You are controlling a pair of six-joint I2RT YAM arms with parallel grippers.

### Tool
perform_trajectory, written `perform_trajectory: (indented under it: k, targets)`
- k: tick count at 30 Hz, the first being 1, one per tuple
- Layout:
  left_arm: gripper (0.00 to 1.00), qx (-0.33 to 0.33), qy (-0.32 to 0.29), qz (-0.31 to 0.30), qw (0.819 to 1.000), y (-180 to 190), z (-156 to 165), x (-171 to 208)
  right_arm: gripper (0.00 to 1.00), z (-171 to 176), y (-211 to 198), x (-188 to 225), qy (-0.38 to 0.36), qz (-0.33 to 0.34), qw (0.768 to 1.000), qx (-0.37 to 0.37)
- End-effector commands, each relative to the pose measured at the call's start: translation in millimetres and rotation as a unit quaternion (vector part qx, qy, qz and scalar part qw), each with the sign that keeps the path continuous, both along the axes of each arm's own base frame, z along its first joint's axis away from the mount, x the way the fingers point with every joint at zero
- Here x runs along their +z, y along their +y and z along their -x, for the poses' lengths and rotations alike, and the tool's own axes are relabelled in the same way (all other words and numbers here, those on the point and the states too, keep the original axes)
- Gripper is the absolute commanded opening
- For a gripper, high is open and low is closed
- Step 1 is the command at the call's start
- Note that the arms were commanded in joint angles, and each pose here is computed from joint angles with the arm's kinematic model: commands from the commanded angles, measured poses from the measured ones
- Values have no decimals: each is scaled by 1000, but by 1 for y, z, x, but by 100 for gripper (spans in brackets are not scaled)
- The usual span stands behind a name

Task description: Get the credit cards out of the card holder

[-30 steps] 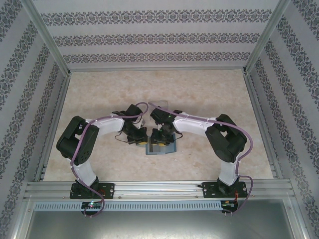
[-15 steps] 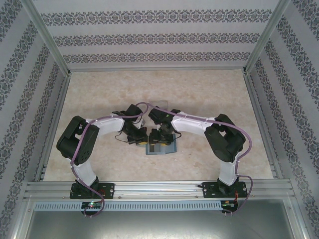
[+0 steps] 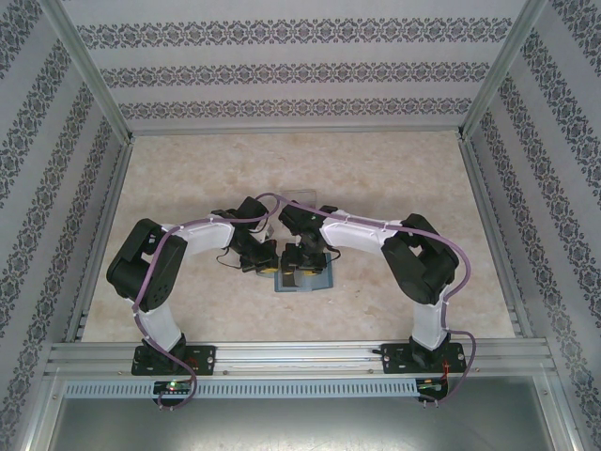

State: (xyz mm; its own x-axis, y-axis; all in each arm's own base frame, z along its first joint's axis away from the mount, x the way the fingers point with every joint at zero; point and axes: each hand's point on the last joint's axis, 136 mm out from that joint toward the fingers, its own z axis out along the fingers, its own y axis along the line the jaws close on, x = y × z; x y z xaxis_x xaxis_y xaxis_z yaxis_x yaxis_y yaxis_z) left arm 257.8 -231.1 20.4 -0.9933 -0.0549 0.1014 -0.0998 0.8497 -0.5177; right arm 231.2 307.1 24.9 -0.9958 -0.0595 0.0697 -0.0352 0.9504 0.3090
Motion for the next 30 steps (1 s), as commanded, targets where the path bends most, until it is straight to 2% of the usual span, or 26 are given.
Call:
perform_trajectory:
  k: [1,22,30]
  targets:
    - [0,-14,20,-14,1000,2,11,-13,50,4,-2,-8,3,21,1000,11]
    - [0,-15,21,-14,1000,1,9,-13,24,0,-7,6,-15,27,999,10]
    - [0,-15,20,-15,1000,1,8,-12,20,-1,-9,17,-25,26,999,12]
